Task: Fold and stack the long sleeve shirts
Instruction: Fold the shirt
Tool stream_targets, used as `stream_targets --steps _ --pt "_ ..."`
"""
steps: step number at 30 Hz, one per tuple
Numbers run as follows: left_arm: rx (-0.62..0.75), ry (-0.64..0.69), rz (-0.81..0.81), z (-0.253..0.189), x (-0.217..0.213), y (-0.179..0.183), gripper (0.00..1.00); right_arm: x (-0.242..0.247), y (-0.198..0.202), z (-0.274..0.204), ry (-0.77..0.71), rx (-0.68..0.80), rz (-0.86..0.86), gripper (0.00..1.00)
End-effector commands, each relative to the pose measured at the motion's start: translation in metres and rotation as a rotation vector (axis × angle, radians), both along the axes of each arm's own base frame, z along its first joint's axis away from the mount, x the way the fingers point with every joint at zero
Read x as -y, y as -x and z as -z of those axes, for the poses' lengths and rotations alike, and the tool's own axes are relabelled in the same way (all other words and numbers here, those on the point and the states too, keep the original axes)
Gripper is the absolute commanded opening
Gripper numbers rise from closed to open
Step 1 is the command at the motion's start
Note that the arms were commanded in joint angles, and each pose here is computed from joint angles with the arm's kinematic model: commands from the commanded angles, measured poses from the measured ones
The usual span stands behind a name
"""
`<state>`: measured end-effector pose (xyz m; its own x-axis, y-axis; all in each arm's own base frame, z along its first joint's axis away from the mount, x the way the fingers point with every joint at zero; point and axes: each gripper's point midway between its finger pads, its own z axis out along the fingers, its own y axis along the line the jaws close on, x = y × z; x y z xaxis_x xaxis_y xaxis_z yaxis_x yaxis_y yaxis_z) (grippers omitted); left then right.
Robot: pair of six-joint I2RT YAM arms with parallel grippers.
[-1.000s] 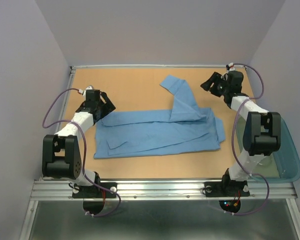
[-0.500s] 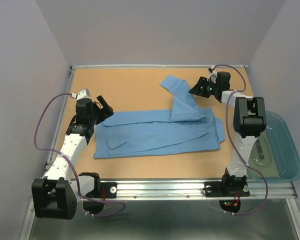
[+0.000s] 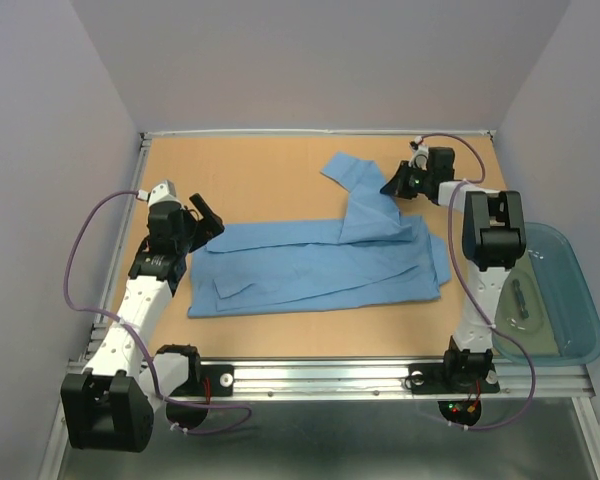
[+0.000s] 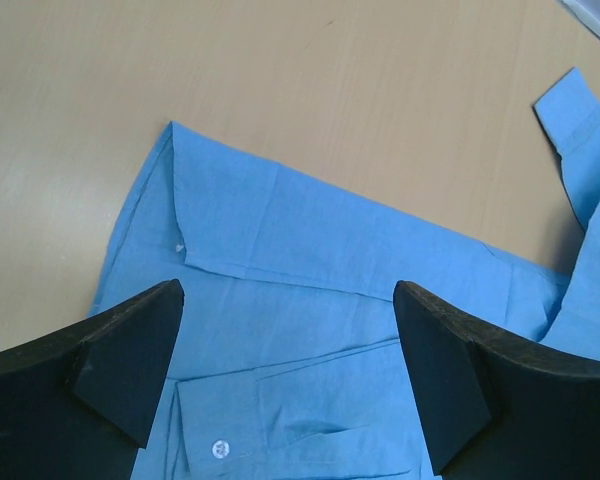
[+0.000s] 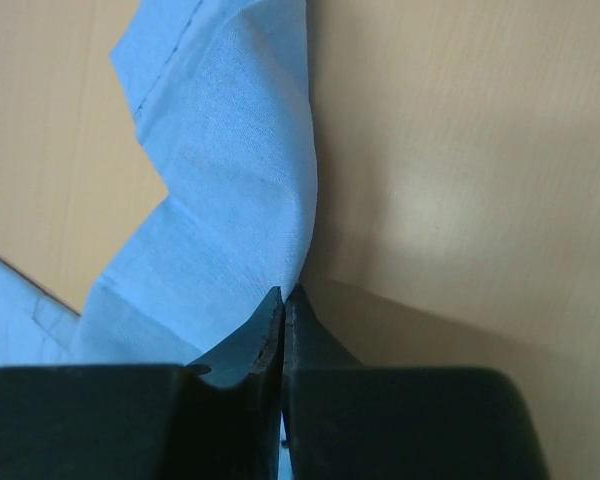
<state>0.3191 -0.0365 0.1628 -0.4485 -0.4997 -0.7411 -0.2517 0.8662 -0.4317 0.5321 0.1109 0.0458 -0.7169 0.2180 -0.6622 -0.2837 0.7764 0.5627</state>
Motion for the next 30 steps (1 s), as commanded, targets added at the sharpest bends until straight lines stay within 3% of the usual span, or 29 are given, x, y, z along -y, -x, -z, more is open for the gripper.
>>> stream_targets --steps 1,2,8,15,16,20,24,25,28,30 --pt "0.051 -0.013 -0.013 -0.013 -0.003 -0.001 0.99 -0.012 -0.006 -0.101 0.032 0.220 -0.042 0.01" --pt "0.054 -0.017 -0.014 -0.014 -0.004 -0.001 0.99 -0.018 0.001 -0.127 0.034 0.267 -0.050 0.01" --pt "0.050 -0.022 -0.016 -0.017 -0.005 0.000 0.99 -0.067 0.071 -0.158 0.037 0.278 -0.116 0.00" --pt "0.029 0.026 0.039 -0.010 0.008 0.008 0.99 -0.126 0.184 -0.108 0.080 0.147 -0.227 0.05" --pt "0.031 0.038 0.048 -0.010 0.010 0.011 0.99 -0.131 0.214 -0.084 0.100 0.074 -0.256 0.11" --pt "0.048 0.071 0.078 -0.014 0.018 0.018 0.99 -0.136 0.275 -0.053 0.093 -0.049 -0.327 0.25" --pt "0.051 0.101 0.107 -0.012 0.025 0.026 0.99 -0.120 0.301 -0.066 0.103 -0.072 -0.306 0.47" --pt "0.056 0.104 0.110 -0.012 0.026 0.029 0.99 -0.115 0.301 -0.074 0.116 -0.054 -0.291 0.57" --pt "0.053 0.116 0.120 -0.008 0.028 0.033 0.99 -0.098 0.291 -0.108 0.153 0.021 -0.180 0.69" --pt "0.037 0.118 0.126 -0.001 0.029 0.036 0.99 -0.081 0.273 -0.118 0.197 0.050 -0.046 0.70"
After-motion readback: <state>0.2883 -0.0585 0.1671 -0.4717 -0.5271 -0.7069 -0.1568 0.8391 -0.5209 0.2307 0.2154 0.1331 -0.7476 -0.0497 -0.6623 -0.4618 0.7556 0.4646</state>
